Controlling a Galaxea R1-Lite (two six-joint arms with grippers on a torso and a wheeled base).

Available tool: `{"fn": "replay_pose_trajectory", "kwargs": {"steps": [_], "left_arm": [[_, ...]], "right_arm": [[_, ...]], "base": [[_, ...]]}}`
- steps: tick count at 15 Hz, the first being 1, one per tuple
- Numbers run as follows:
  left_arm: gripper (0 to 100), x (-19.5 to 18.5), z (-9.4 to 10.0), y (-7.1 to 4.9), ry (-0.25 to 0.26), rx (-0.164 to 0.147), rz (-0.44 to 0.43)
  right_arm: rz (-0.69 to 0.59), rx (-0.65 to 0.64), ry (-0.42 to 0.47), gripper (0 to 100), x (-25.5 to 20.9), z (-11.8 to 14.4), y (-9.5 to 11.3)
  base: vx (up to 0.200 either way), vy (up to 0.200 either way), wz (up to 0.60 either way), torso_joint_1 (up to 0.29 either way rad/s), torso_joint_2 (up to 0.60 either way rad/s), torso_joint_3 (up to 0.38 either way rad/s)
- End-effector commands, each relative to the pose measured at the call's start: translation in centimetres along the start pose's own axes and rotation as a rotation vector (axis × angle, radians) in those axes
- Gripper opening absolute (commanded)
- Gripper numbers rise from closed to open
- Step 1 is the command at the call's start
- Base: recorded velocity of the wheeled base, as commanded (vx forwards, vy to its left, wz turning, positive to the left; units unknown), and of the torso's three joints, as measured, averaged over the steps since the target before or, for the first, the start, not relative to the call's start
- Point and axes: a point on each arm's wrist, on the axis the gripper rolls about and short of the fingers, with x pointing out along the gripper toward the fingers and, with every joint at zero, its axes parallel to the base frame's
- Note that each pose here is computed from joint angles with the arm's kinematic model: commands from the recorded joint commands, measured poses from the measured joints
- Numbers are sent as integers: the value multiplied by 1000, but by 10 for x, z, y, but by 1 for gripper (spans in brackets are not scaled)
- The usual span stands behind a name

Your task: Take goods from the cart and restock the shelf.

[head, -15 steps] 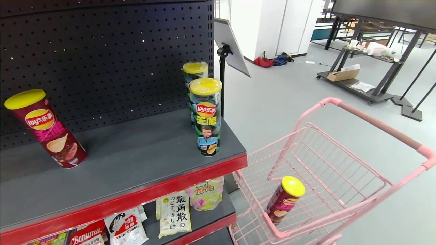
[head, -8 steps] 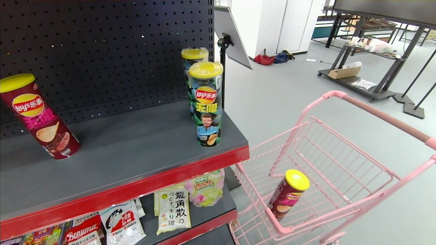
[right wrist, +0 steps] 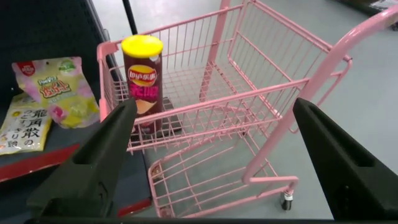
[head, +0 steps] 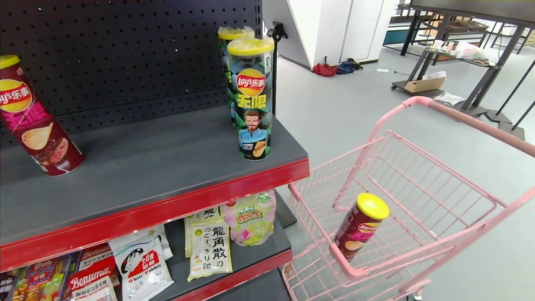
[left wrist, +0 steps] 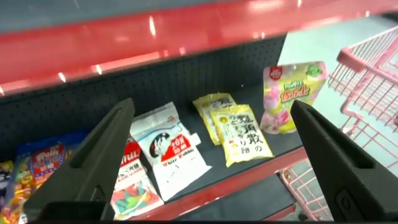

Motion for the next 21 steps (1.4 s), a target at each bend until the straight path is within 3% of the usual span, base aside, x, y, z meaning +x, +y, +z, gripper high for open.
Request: {"fn": "replay_pose_trajectory", "kwargs": {"steps": [1,6,10,11,12,13,14,15,16,21], "left_arm": [[100,0,0,0,0,1,0],[100,0,0,0,0,1,2],[100,0,0,0,0,-1,2],[100,0,0,0,0,1,0],[100,0,0,0,0,1,0],[100,0,0,0,0,1,0],[100,0,0,0,-1,2,0],[100,0,0,0,-1,4,0],[100,0,0,0,0,2,0],[100,0,0,0,0,1,0]], "right_arm": [[-1,-2,0,100,0,0,0],[1,-5,0,100,0,0,0],[13,-16,-15,100,-1,4,0],[57,29,-24,100,0,52,1],[72,152,31,100,22,103,2],[137,190,75,100,41,130,4],[197,159,102,100,49,133,6],[279,102,150,100,64,133,9],[301,123,211,100,113,131,17],[400,132,357,100,188,60,31]], "base": [[0,0,0,-183,549,369],[0,0,0,-149,490,338],[0,0,0,-25,93,64],[0,0,0,0,0,0],[0,0,0,0,0,0],[0,0,0,0,0,0],[0,0,0,0,0,0],[0,0,0,0,0,0],[0,0,0,0,0,0],[0,0,0,0,0,0]]}}
